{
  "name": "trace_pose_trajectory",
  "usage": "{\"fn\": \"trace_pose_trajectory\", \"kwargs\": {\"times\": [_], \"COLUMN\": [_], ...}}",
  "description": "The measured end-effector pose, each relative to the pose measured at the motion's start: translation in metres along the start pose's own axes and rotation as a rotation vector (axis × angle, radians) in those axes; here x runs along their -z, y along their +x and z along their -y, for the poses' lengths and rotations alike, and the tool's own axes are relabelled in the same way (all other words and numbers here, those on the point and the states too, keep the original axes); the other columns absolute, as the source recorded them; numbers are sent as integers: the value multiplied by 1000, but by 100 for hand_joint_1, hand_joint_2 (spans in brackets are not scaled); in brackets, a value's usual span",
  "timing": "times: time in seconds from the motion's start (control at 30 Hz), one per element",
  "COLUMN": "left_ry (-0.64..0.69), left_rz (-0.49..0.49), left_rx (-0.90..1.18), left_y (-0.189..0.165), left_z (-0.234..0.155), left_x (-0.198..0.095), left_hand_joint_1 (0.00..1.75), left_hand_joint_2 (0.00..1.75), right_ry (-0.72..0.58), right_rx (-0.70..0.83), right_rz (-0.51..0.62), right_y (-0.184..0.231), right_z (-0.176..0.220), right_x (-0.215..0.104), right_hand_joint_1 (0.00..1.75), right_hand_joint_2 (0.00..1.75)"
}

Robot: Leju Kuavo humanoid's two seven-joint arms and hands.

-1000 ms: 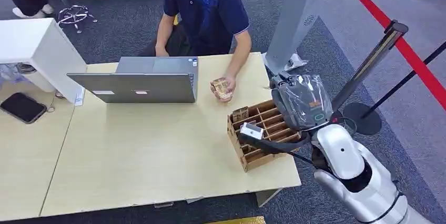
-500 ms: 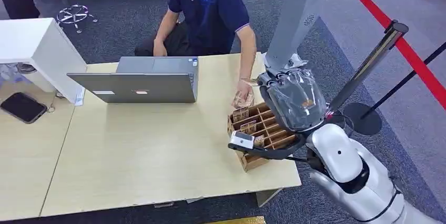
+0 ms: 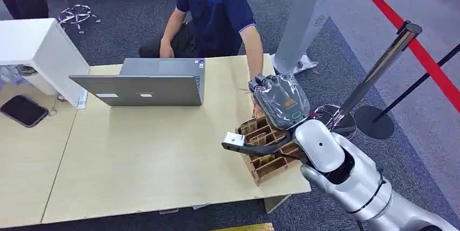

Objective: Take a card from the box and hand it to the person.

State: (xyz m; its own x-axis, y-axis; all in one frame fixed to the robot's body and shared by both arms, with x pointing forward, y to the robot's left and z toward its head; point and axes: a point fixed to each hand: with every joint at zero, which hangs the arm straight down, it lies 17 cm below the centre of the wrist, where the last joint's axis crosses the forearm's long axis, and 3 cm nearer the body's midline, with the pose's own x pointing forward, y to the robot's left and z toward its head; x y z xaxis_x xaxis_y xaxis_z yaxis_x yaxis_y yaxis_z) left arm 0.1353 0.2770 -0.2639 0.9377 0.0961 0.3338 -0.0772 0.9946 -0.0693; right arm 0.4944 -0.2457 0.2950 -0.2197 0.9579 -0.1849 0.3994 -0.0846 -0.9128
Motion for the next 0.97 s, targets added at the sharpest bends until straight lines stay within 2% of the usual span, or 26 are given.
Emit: {"fn": "trace_pose_trajectory", "kwargs": {"times": [0.4, 0.77, 0.8, 0.83, 0.97], "left_ry": [-5, -6, -7, -7, -5], "left_rz": [14, 18, 18, 17, 16], "left_rx": [20, 25, 26, 26, 21], "left_y": [1, 1, 1, 1, 1], "left_z": [1, 2, 2, 2, 2], "left_x": [0, 0, 0, 0, 0], "left_hand_joint_1": [0, 0, 0, 0, 0], "left_hand_joint_2": [0, 0, 0, 0, 0], "right_ry": [132, 218, 224, 228, 233], "right_rx": [-36, -79, -82, -83, -83], "right_rz": [-28, -22, -23, -25, -46], "right_y": [-11, -13, -13, -13, -17], "right_z": [-52, -83, -85, -87, -90], "right_x": [5, 3, 2, 1, 0], "right_hand_joint_1": [175, 175, 42, 0, 0], "right_hand_joint_2": [175, 175, 175, 175, 175]}}
